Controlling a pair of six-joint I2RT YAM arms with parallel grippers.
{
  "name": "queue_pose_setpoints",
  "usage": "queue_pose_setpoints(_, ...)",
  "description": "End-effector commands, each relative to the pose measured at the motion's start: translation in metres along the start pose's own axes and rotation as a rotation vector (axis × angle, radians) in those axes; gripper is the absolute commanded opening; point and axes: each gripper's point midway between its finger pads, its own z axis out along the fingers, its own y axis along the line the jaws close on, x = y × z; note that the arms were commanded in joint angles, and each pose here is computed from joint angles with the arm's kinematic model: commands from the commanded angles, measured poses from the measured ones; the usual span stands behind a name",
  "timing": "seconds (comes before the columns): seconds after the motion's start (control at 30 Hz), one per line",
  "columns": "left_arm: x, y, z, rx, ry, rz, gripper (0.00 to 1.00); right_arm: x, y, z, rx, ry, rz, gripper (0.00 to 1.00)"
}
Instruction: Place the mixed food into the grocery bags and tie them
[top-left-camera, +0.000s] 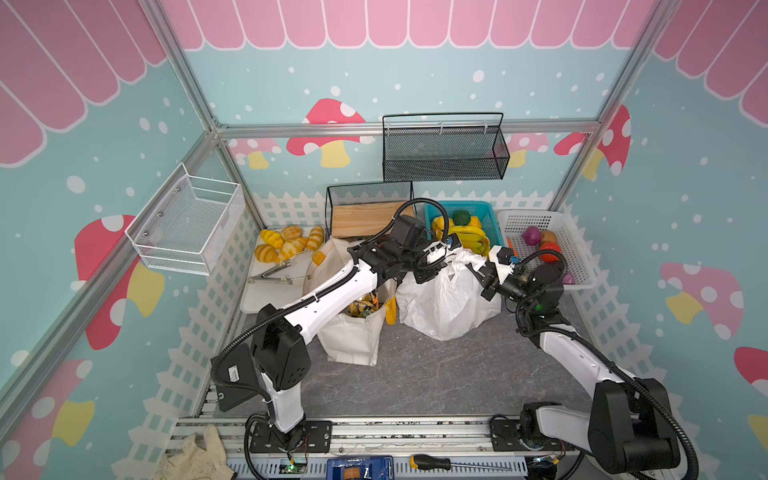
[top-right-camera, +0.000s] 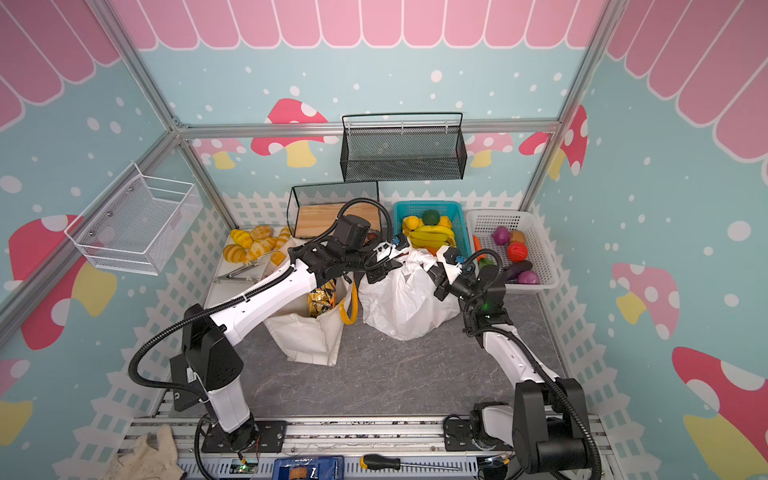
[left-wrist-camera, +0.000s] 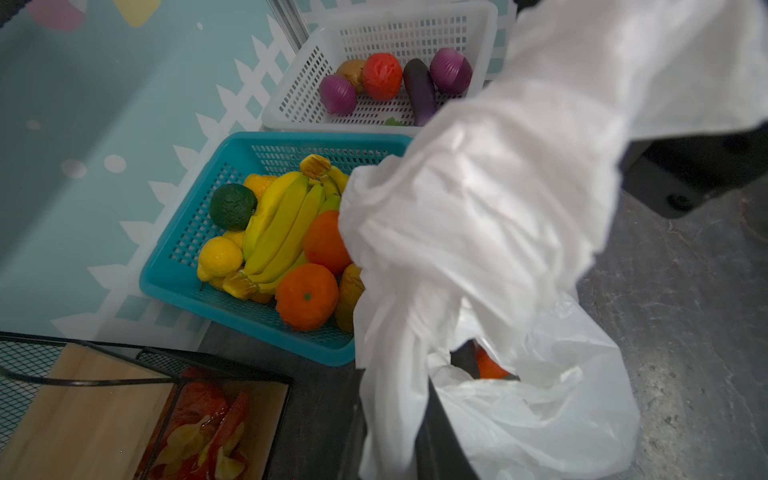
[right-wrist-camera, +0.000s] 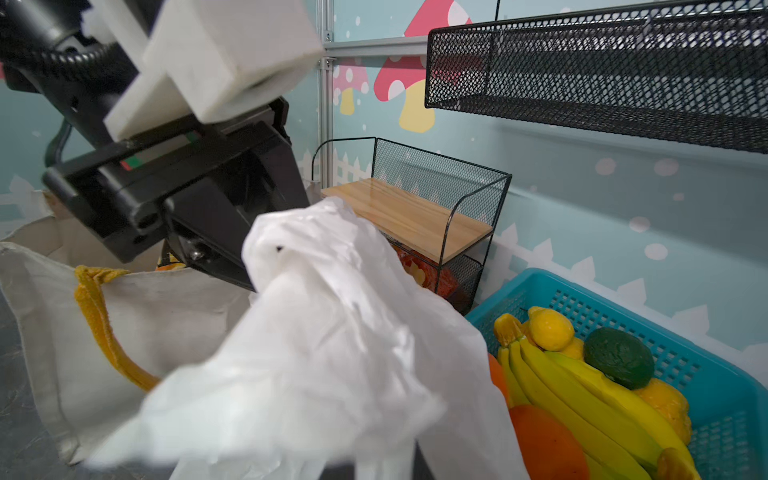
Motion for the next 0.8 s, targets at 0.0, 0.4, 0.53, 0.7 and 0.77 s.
queue_pose_setpoints(0.0, -0.026, -0.007, -0.014, 0.041, -0.087, -0.016, 0.12, -0.006, -0.008, 0.0, 0.057, 0.015, -0.068, 0.0)
queue_pose_setpoints(0.4, -0.043, -0.032, -0.017, 0.189, -0.161, -0.109, 0.09, -0.007, 0.002, 0.006, 0.066, -0.004, -0.078, 0.0)
queue_pose_setpoints(0.53, -0.048, -0.035, -0.013, 0.226, -0.175, -0.138, 0.18, -0.006, 0.004, 0.006, 0.06, -0.01, -0.072, 0.0)
queue_pose_setpoints(0.7, -0.053, -0.032, -0.007, 0.244, -0.183, -0.189, 0.29, -0.006, 0.005, 0.006, 0.06, -0.013, -0.083, 0.0)
queue_pose_setpoints(0.77, -0.055, -0.029, -0.005, 0.243, -0.185, -0.201, 0.33, -0.005, 0.006, 0.006, 0.061, -0.011, -0.09, 0.0)
